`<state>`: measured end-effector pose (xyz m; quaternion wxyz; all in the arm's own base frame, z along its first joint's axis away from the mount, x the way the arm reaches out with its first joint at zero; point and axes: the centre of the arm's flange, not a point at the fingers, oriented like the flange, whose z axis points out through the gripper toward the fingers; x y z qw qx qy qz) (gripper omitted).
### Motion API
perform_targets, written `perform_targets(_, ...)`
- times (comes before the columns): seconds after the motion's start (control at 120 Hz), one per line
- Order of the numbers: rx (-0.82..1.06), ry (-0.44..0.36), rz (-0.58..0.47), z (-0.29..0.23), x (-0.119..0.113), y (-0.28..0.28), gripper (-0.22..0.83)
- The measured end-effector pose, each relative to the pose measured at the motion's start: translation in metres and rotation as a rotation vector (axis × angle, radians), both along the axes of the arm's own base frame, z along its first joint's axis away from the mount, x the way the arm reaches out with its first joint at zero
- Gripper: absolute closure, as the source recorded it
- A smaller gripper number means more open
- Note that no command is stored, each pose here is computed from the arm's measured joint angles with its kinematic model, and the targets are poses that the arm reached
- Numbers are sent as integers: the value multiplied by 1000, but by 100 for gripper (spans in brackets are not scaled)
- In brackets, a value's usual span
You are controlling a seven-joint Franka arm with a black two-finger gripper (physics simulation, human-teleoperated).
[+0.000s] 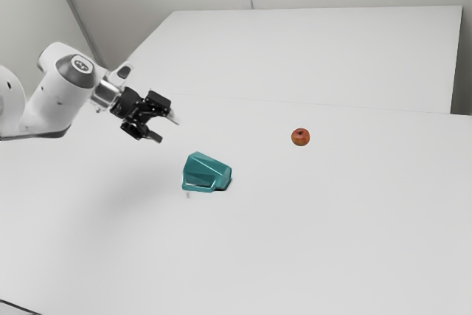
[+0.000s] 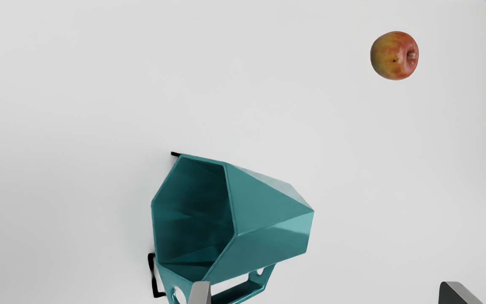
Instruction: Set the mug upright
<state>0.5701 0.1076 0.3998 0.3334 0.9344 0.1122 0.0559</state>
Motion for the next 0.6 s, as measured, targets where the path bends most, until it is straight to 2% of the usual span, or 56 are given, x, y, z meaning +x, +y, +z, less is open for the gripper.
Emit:
perform_targets(0.35,-176,-143,25,-69,-16,11,2)
perform_targets(0.6,-220,-219,-28,-100,-18,12,1)
